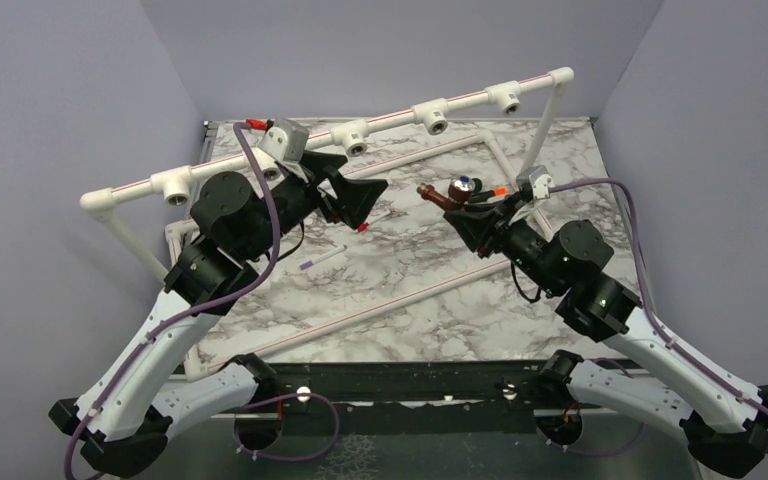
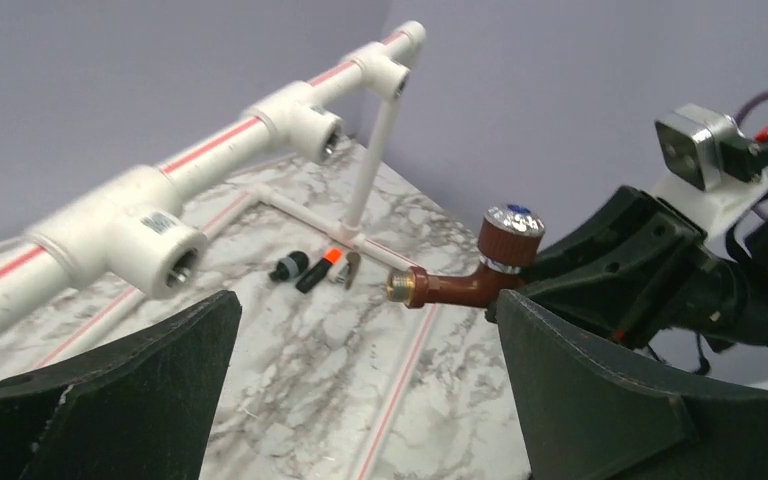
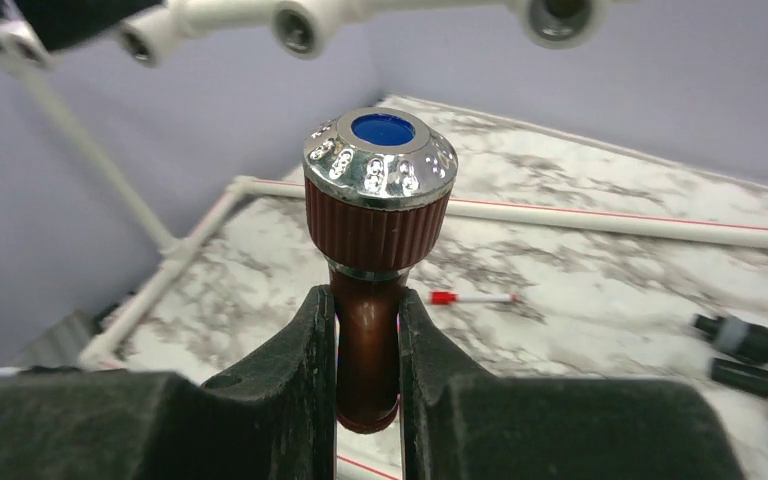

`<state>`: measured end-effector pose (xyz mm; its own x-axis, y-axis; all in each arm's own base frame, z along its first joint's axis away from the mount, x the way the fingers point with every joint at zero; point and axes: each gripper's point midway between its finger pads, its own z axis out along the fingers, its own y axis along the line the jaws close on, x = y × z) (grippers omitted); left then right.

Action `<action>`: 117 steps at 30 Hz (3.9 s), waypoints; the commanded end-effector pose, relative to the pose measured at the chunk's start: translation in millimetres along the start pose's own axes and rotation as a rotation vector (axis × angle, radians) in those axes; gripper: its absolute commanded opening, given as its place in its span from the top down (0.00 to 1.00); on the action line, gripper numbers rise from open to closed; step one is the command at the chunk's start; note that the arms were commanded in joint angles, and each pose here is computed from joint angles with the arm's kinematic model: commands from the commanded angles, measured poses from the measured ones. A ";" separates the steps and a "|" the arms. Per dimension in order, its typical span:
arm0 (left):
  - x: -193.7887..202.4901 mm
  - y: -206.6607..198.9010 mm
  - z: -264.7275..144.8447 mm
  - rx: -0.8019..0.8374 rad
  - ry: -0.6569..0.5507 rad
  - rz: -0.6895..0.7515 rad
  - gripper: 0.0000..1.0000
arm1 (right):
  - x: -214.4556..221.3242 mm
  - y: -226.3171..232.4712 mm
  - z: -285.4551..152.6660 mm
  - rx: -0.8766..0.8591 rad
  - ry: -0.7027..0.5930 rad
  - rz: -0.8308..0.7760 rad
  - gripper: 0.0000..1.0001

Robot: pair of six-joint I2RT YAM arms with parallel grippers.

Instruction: Install the water faucets

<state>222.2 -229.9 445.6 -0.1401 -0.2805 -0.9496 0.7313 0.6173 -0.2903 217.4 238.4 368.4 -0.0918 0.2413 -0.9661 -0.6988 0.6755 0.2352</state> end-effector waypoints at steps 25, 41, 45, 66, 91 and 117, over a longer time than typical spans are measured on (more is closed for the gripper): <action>-38.6 155.8 38.8 -0.756 -0.028 0.332 0.01 | -52.4 -150.3 -12.4 0.612 0.065 -0.687 0.99; -2.2 201.9 26.6 -0.871 0.036 0.358 0.01 | -66.2 -193.3 -21.9 0.445 -0.111 -0.431 0.99; 7.4 204.2 28.8 -0.870 0.056 0.368 0.01 | -65.4 -188.2 -19.3 0.389 -0.149 -0.371 0.99; 29.5 202.9 37.1 -0.850 0.106 0.381 0.01 | -76.2 -190.5 -24.4 0.409 -0.241 -0.326 0.99; 27.3 199.3 34.8 -0.844 0.097 0.391 0.01 | -86.4 -198.3 -13.7 0.400 -0.256 -0.442 0.99; 24.6 195.6 33.6 -0.831 0.091 0.389 0.01 | -77.4 -203.5 -1.5 0.367 -0.213 -0.477 0.99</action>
<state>386.3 -137.4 420.3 0.0825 0.0040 -0.9966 0.0104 0.9999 0.0049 364.7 78.8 377.9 0.2902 -0.0343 -0.9563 -0.3261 0.9360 -0.1326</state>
